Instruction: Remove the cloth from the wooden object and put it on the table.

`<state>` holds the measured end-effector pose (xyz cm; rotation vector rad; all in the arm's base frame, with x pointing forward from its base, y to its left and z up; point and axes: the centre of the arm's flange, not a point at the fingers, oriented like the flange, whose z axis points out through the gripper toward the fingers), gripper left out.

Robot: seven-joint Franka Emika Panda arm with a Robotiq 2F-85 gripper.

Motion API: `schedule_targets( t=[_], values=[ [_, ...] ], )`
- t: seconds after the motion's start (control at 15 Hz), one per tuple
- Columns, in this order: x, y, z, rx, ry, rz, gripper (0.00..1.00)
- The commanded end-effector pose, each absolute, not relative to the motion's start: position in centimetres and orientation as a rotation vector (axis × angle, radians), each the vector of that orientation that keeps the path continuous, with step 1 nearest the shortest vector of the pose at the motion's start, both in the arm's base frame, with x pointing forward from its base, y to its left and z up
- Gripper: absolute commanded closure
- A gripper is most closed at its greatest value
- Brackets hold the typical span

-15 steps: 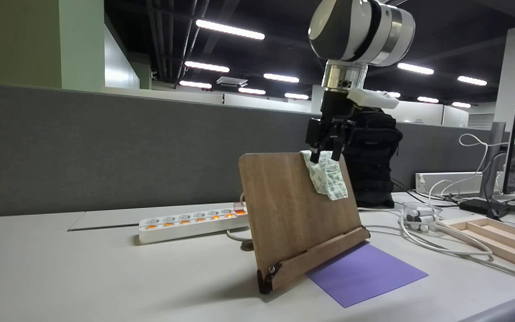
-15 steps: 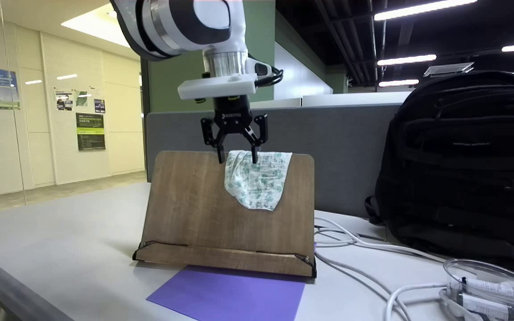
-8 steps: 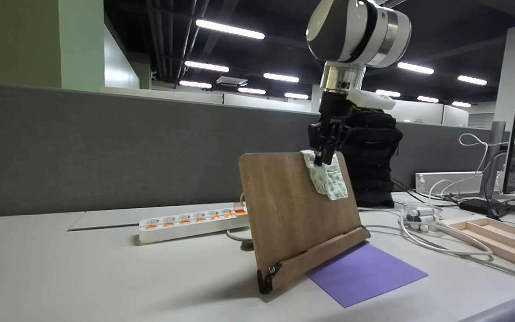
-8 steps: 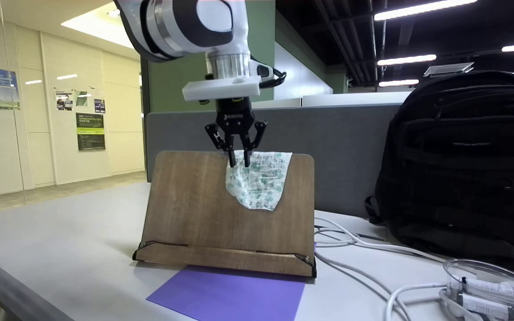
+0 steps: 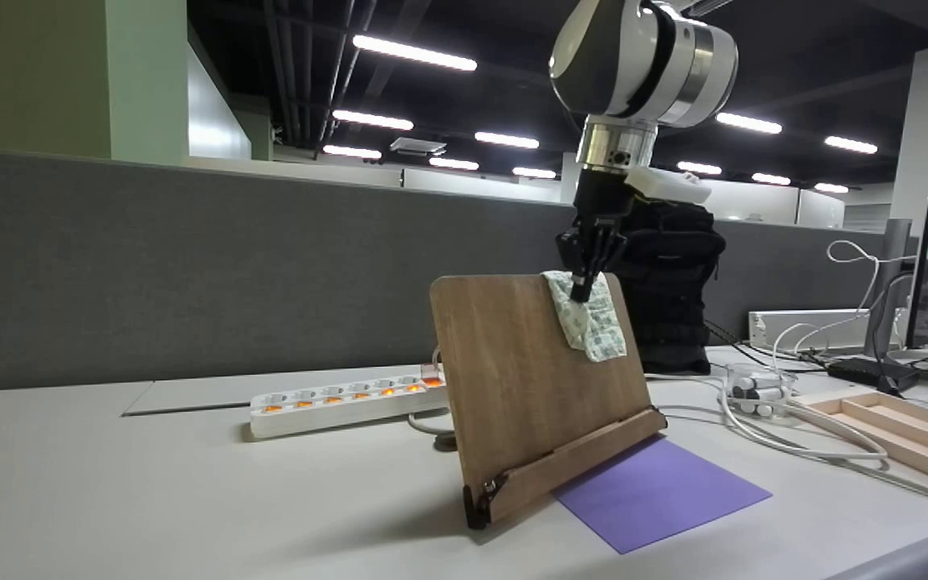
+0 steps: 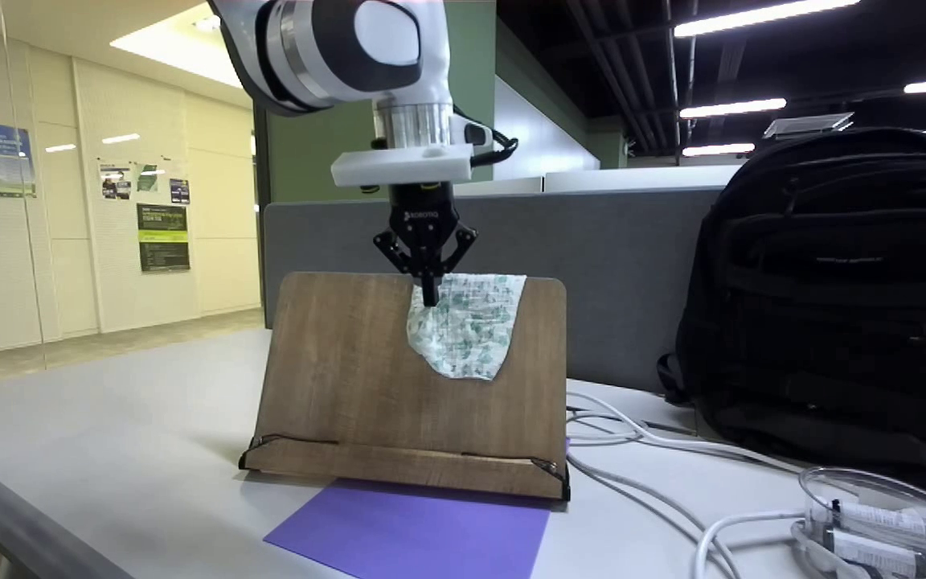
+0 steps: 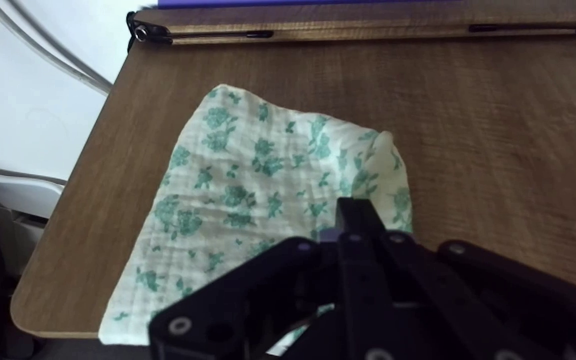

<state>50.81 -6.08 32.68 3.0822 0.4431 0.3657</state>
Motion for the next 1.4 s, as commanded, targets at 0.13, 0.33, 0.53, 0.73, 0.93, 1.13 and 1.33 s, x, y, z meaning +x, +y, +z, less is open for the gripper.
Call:
schedule_targets(
  t=[0.13, 0.33, 0.53, 0.73, 0.93, 1.13, 1.33],
  values=[
    [50.6, -6.9, 34.1, 3.105, 0.418, 0.384, 1.0],
    [48.9, -8.0, 35.4, 3.089, 0.341, 0.405, 1.0],
    [46.5, -10.5, 38.0, 2.997, 0.126, 0.477, 1.0],
    [43.3, -13.5, 40.7, 2.915, -0.058, 0.531, 1.0],
    [39.2, -15.8, 42.7, 2.848, -0.259, 0.571, 1.0],
    [35.1, -17.9, 43.7, 2.804, -0.481, 0.585, 1.0],
    [32.3, -19.7, 42.4, 2.769, -0.701, 0.558, 1.0]
  ],
)
